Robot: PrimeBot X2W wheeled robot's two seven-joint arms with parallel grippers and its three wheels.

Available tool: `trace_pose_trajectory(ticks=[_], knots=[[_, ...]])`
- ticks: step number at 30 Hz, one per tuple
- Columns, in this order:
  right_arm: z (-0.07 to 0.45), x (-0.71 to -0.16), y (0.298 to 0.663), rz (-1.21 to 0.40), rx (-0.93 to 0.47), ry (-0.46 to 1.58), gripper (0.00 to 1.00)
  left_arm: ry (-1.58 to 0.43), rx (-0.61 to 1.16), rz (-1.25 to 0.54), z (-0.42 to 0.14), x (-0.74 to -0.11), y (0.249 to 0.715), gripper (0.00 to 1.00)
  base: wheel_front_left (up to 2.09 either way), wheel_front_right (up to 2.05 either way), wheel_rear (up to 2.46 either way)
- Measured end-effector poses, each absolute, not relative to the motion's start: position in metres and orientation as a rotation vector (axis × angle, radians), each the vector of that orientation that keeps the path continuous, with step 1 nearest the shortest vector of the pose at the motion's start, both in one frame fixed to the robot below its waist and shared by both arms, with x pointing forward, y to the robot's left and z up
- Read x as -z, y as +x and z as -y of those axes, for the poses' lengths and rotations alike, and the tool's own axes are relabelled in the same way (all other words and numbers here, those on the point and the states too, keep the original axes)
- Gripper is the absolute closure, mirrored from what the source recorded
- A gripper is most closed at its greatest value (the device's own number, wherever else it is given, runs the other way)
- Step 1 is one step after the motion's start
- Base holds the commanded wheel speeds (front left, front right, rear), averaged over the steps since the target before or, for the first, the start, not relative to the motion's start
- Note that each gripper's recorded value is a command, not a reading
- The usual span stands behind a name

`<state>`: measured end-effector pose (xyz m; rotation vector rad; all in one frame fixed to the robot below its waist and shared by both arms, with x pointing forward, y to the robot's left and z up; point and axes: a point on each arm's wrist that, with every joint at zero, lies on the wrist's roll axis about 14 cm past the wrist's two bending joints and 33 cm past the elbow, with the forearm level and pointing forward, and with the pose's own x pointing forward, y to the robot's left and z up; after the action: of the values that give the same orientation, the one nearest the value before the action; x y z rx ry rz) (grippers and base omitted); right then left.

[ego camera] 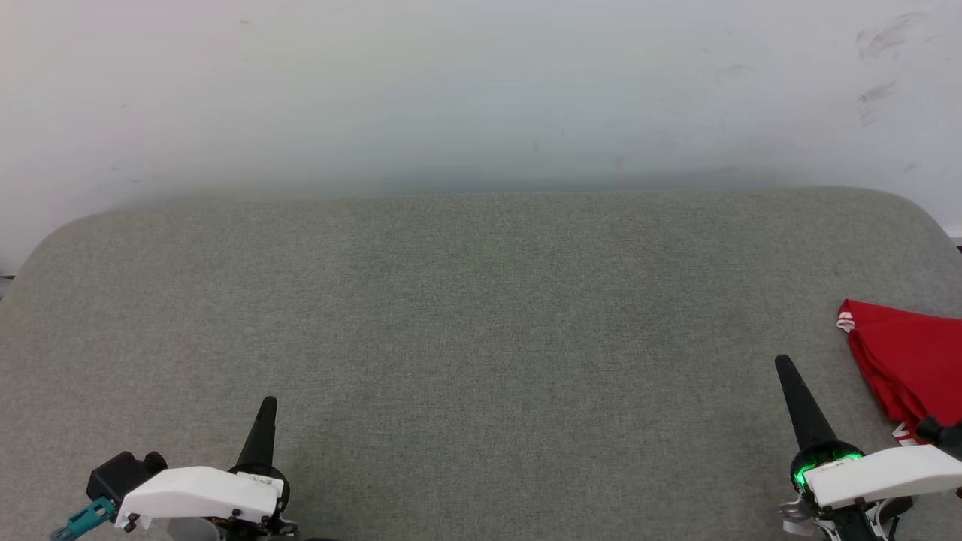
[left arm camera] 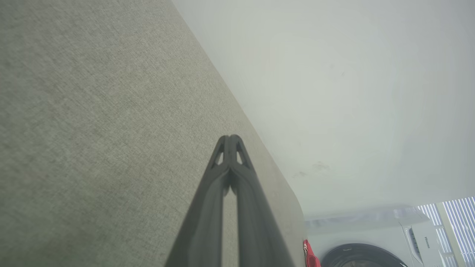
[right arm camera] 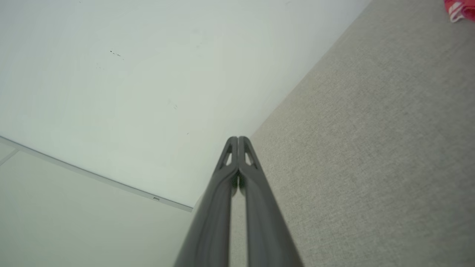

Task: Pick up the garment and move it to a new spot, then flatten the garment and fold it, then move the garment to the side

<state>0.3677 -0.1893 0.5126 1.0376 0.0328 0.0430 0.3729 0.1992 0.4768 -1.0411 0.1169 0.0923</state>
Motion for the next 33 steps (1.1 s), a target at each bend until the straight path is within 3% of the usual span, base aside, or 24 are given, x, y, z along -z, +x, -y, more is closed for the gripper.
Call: trace_pose_trajectory(ticks=[33], knots=[[0.196,-0.507,0.379,-0.022,-0.011,1.359,1.00,-1.363,-0.049,-0.065,-0.199,-0.492,0.382,1.00,0.00,0.00,0.00]])
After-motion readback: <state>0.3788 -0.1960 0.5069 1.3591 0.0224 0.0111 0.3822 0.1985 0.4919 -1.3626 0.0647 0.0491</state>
